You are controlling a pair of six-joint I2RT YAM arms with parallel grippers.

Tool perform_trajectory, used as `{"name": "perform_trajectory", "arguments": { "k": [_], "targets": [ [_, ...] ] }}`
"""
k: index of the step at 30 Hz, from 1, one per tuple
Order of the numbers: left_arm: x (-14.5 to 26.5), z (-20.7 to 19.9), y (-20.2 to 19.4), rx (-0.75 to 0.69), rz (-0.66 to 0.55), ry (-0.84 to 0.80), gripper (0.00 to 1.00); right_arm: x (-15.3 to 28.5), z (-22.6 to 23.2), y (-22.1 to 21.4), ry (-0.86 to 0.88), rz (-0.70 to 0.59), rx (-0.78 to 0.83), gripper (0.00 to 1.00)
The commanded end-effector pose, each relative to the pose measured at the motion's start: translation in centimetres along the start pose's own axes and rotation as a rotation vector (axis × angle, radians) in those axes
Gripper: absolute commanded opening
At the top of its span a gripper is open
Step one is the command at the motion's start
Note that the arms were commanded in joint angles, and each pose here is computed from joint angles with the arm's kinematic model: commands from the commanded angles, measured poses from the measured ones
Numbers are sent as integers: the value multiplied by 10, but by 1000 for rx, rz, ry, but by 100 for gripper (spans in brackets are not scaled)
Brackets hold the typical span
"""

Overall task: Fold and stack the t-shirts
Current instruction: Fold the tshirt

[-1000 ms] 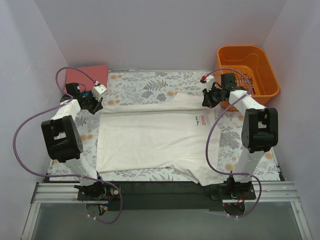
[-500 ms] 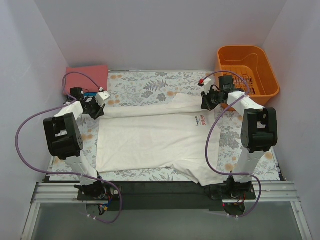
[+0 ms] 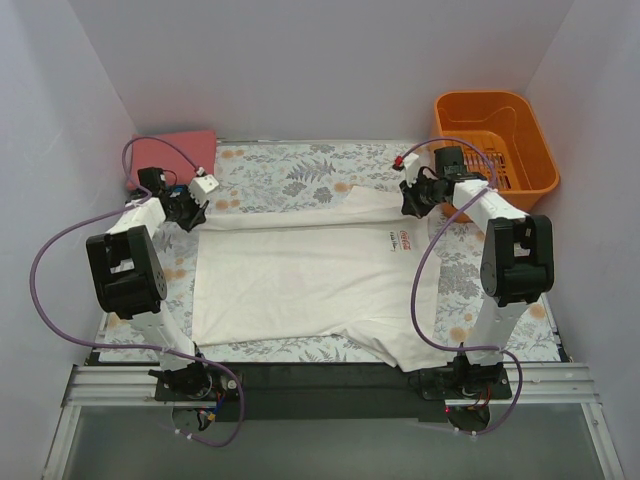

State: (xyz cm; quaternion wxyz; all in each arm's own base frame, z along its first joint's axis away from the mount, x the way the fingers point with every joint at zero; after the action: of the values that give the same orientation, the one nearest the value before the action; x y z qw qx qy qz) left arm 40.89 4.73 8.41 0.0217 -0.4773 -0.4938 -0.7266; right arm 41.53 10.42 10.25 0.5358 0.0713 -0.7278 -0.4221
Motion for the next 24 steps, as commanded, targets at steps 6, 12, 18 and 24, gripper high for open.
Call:
{"name": "perform_trajectory", "arguments": {
  "k": [6, 12, 18, 24],
  "targets": [
    [23, 18, 36, -62, -66, 49, 0, 36, -12, 43, -61, -78, 77, 1],
    [22, 4, 17, -102, -22, 16, 0, 29, 1, 21, -27, -31, 69, 1],
    [7, 0, -7, -66, 30, 0, 0, 12, 12, -2, 23, 14, 21, 1],
    [-2, 7, -13, -40, 48, 15, 0, 0, 21, -12, 54, 41, 0, 1]
  ]
}}
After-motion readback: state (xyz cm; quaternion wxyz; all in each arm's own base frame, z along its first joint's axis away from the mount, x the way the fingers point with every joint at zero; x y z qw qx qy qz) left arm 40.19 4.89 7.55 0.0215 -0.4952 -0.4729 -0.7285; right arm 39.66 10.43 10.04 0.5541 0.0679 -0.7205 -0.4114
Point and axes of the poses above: each gripper's point midway between its finger pads, its own x axis back along the fingers, its own z axis along the line the jaws close on, y = z × x, the point moved 3 cm from there along x, back along the fingers, and after that the axes turned 9 degrees about x, right-handed, at the moved point
